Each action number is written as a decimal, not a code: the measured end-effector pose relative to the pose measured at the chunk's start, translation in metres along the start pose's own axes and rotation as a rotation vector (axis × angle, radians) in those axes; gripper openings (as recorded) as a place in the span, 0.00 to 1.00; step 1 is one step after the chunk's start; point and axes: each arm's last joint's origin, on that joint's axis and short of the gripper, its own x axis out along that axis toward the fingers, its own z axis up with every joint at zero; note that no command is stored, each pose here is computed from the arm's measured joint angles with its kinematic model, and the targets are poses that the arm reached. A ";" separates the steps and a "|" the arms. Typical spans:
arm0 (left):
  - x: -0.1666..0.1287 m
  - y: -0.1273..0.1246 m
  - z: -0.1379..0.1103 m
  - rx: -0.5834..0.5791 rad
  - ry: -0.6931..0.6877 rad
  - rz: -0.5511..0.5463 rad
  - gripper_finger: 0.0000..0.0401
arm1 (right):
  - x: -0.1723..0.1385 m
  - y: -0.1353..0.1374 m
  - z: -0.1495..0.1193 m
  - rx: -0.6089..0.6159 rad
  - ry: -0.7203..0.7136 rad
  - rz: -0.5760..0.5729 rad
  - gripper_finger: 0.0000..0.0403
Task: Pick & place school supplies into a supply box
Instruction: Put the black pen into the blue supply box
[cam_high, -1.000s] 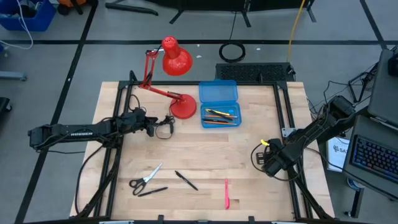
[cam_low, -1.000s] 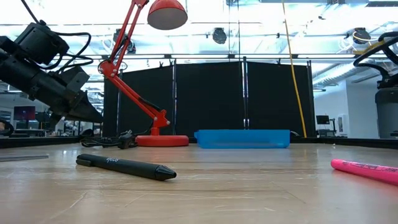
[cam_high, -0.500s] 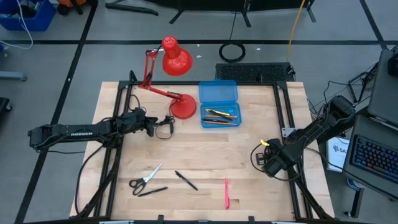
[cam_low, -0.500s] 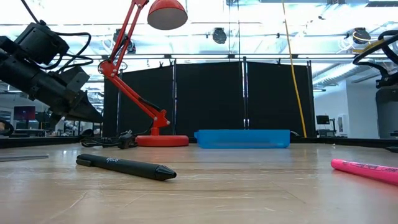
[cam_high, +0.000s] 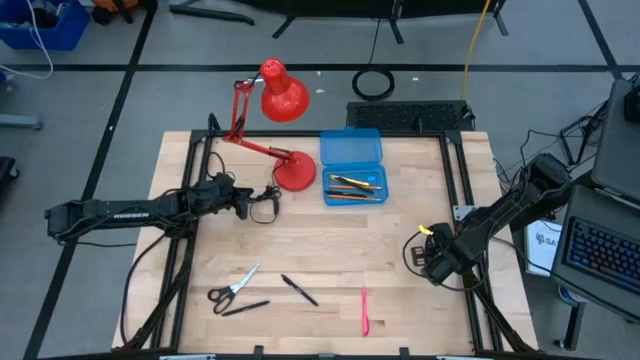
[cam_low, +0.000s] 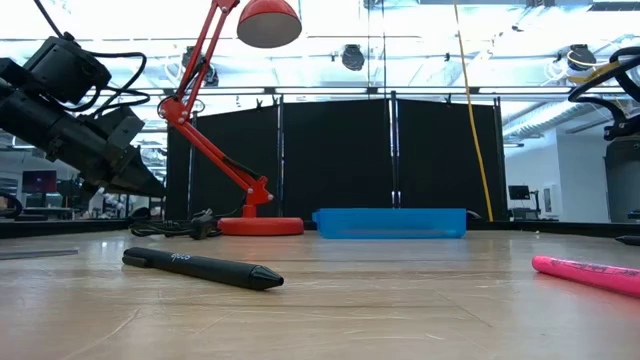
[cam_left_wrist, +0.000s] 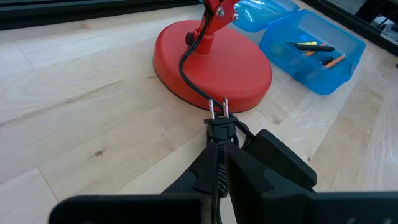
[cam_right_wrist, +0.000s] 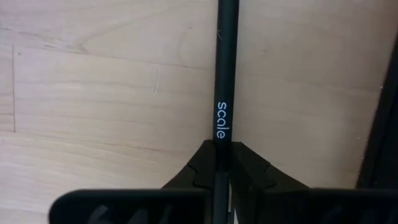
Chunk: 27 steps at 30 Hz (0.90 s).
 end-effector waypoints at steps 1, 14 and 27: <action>0.000 0.000 0.000 0.000 0.000 0.000 0.08 | -0.001 -0.001 0.001 -0.002 -0.005 0.004 0.03; 0.000 0.000 0.000 0.004 -0.001 0.002 0.08 | -0.004 -0.002 0.004 0.007 -0.041 0.034 0.03; 0.000 0.000 0.000 0.005 -0.001 0.002 0.08 | -0.004 -0.001 0.005 -0.002 -0.062 0.058 0.03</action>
